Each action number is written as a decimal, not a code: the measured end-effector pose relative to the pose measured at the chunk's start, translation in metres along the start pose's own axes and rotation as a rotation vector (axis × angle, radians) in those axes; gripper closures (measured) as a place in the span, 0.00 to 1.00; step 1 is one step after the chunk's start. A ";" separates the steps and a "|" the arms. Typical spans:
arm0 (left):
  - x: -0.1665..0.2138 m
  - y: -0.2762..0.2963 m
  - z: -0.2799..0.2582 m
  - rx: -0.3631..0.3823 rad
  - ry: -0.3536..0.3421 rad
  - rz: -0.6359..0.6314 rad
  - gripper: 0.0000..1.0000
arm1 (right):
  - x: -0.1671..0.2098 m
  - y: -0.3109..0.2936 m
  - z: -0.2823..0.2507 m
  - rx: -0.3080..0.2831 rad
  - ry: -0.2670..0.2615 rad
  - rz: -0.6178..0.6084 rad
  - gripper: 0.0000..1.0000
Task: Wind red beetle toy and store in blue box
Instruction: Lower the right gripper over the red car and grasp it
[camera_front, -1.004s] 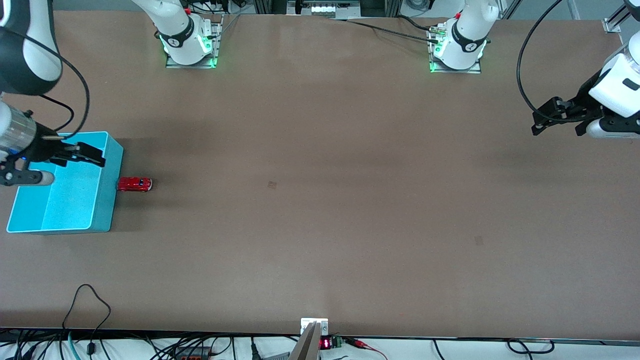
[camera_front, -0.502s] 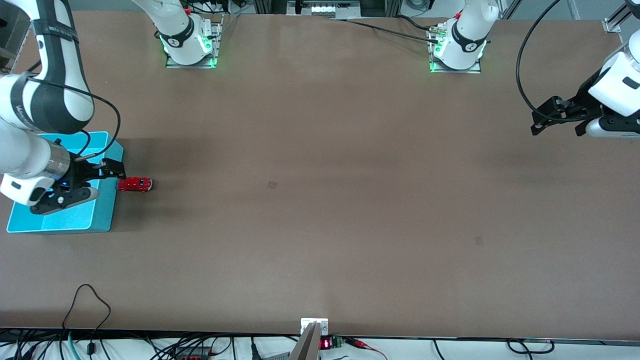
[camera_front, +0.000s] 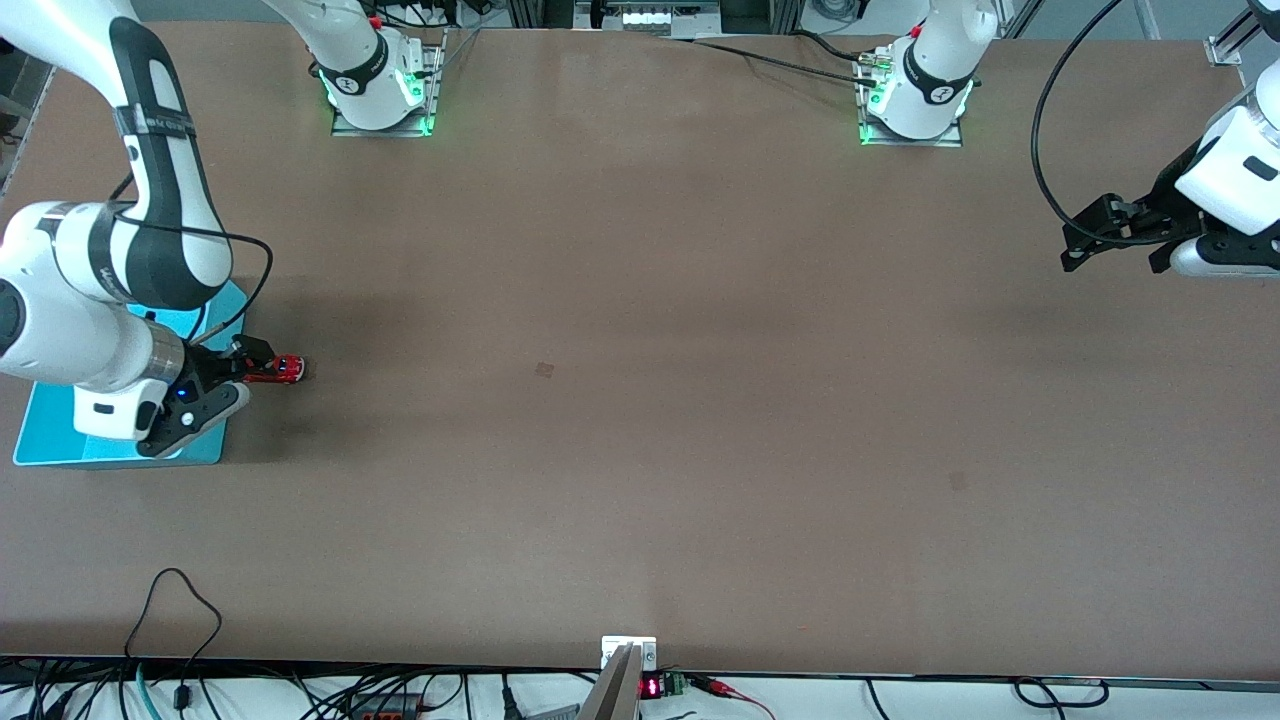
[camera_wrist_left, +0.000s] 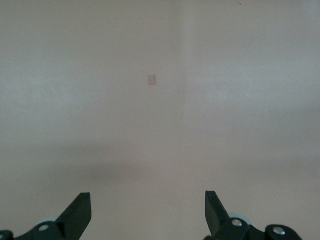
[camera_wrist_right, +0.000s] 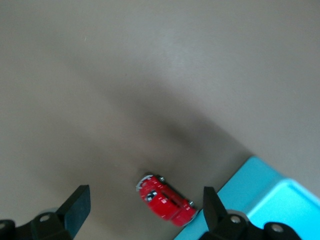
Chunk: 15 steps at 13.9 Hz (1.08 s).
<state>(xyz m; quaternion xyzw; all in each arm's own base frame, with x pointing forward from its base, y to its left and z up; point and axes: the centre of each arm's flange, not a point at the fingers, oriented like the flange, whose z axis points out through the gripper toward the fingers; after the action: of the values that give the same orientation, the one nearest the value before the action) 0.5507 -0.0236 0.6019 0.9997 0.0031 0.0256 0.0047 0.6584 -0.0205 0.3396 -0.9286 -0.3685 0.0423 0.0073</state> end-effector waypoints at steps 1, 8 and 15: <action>0.000 0.000 0.000 0.000 0.000 -0.001 0.00 | -0.004 0.005 0.016 -0.002 0.000 -0.080 0.00; 0.000 0.000 0.000 0.000 -0.001 -0.006 0.00 | -0.042 0.008 0.090 0.055 -0.025 -0.675 0.00; 0.000 0.000 0.001 0.000 -0.002 -0.006 0.00 | -0.069 0.009 0.121 0.068 -0.022 -0.781 0.00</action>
<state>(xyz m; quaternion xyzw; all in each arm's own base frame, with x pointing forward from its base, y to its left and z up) 0.5511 -0.0235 0.6011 0.9997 0.0062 0.0248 0.0048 0.6042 -0.0766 0.2239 -0.7171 -0.6928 0.0583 0.0498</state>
